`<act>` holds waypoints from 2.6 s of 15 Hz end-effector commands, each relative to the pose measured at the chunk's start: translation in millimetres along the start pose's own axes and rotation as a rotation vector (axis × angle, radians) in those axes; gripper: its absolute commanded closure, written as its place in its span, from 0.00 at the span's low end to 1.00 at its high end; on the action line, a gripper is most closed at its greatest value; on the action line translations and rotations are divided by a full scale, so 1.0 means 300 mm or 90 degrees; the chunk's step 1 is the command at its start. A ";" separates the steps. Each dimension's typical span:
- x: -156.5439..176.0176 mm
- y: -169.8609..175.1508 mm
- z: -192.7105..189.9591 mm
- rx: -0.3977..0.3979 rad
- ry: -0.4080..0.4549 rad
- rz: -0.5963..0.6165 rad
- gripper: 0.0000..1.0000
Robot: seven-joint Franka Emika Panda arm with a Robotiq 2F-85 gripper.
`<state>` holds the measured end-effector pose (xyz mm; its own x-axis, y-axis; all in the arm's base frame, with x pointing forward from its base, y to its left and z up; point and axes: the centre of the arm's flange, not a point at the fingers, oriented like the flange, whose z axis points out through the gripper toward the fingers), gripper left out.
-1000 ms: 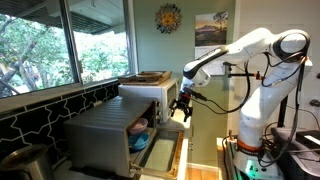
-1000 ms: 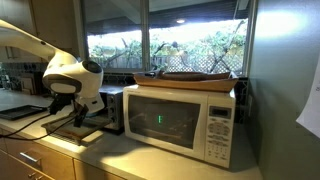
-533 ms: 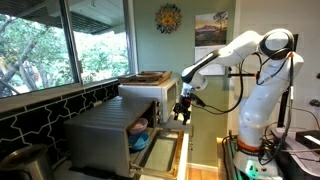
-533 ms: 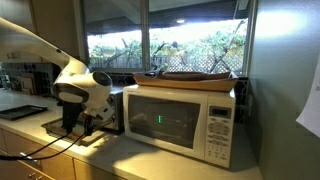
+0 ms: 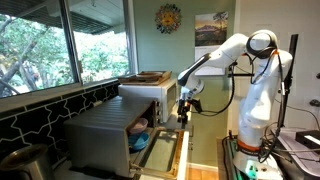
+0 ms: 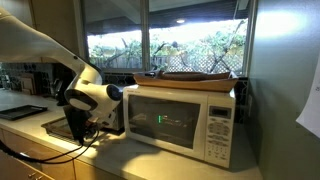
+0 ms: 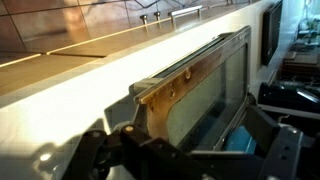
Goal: Remove the blue bowl from the pink bowl which is on top of the oven wire rack and put it in the oven under the oven wire rack and lastly close the oven door
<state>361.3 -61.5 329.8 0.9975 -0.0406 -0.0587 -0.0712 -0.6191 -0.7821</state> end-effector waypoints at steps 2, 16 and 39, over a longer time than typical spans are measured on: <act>0.046 0.055 0.042 0.042 -0.056 -0.031 0.00; 0.070 0.104 0.034 0.049 -0.086 -0.003 0.00; 0.011 -0.123 -0.097 0.429 0.060 -0.026 0.00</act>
<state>374.5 -73.1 363.1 0.9965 -0.0836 -0.0099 -0.0139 -0.0478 -0.9988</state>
